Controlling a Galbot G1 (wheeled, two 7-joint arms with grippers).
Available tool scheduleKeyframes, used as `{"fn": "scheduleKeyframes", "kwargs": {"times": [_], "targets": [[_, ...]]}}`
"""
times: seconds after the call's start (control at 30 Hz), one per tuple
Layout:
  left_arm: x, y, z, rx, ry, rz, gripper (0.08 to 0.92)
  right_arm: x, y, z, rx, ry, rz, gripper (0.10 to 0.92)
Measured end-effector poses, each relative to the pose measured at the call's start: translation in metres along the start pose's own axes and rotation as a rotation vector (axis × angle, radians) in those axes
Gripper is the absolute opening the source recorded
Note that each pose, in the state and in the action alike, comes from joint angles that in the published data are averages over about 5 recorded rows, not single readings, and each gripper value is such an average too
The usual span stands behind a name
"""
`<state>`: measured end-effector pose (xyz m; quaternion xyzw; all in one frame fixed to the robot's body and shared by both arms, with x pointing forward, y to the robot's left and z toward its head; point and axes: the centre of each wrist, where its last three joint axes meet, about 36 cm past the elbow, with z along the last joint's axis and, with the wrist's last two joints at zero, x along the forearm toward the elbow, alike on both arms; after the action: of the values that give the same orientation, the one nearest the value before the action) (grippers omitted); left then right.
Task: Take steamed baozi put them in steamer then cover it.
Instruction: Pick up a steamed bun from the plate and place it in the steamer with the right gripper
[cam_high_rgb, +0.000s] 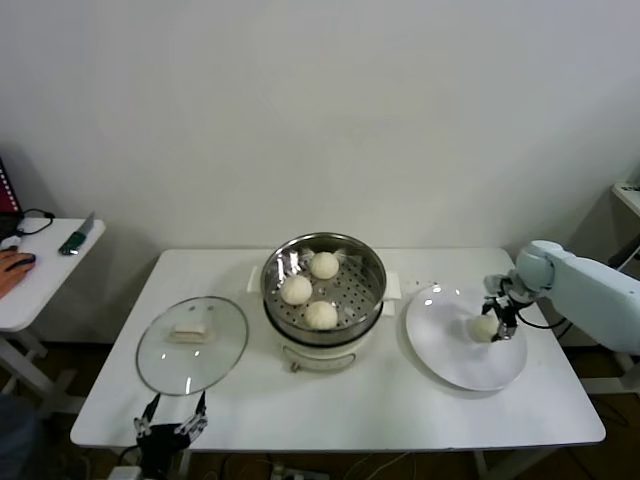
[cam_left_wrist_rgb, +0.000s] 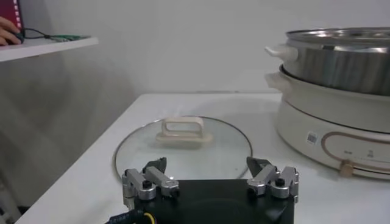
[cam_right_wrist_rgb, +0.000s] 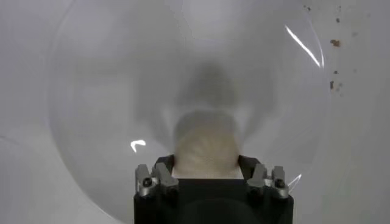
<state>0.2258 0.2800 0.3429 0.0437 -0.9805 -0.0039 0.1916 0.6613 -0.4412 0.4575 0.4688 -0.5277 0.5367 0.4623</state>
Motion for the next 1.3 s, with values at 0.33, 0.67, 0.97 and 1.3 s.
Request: {"fn": "scheduleKeyframes", "kwargs": {"times": [0.33,0.67,0.97,1.3], "targets": [[0.0,-0.002,-0.001,-0.002,-0.004,0.003,0.823,0.042,-0.009,-0.004,0.002,-0.009,0.038,0.696],[-0.002,-0.004,-0.003,-0.004,-0.007,0.012,0.823,0.16,-0.028,-0.063,0.1,-0.073,0.124,0.696],[-0.004,-0.007,-0.007,-0.005,-0.016,0.024,0.823,0.253,-0.022,-0.153,0.196,-0.193,0.19,0.696],[-0.002,-0.007,-0.008,-0.006,-0.018,0.025,0.823,0.264,-0.016,-0.238,0.259,-0.255,0.187,0.696]]}}
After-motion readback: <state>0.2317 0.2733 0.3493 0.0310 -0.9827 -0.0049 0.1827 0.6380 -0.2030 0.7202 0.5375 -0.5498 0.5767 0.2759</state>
